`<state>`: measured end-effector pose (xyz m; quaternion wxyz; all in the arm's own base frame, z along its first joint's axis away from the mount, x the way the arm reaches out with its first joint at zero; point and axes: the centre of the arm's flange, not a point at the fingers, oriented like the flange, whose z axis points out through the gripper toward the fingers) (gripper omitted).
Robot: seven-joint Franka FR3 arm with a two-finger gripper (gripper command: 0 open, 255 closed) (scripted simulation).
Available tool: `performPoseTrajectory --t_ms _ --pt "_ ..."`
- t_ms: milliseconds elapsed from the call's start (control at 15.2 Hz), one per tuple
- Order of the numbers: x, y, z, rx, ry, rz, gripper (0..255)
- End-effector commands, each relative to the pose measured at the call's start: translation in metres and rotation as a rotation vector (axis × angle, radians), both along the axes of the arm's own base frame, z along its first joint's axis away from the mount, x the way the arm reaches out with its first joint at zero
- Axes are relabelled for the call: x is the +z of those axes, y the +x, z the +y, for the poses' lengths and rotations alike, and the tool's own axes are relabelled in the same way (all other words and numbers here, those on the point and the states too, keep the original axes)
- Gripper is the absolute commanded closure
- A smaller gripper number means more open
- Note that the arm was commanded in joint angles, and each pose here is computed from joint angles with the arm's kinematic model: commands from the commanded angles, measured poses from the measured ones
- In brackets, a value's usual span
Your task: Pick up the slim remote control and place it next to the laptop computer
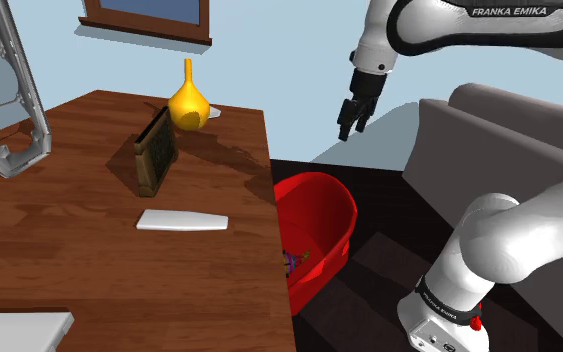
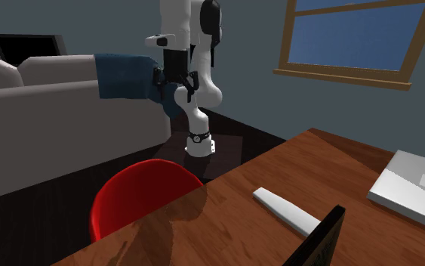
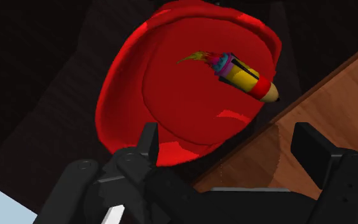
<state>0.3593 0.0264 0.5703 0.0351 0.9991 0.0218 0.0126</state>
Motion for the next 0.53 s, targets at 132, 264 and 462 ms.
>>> performPoseTrajectory --t_ms 132,264,462 --pt "-0.025 0.038 0.030 0.093 0.008 0.005 0" --pt "-0.036 0.055 0.046 0.139 0.011 0.007 0" --pt "-0.053 0.078 0.072 0.207 0.017 0.012 0"
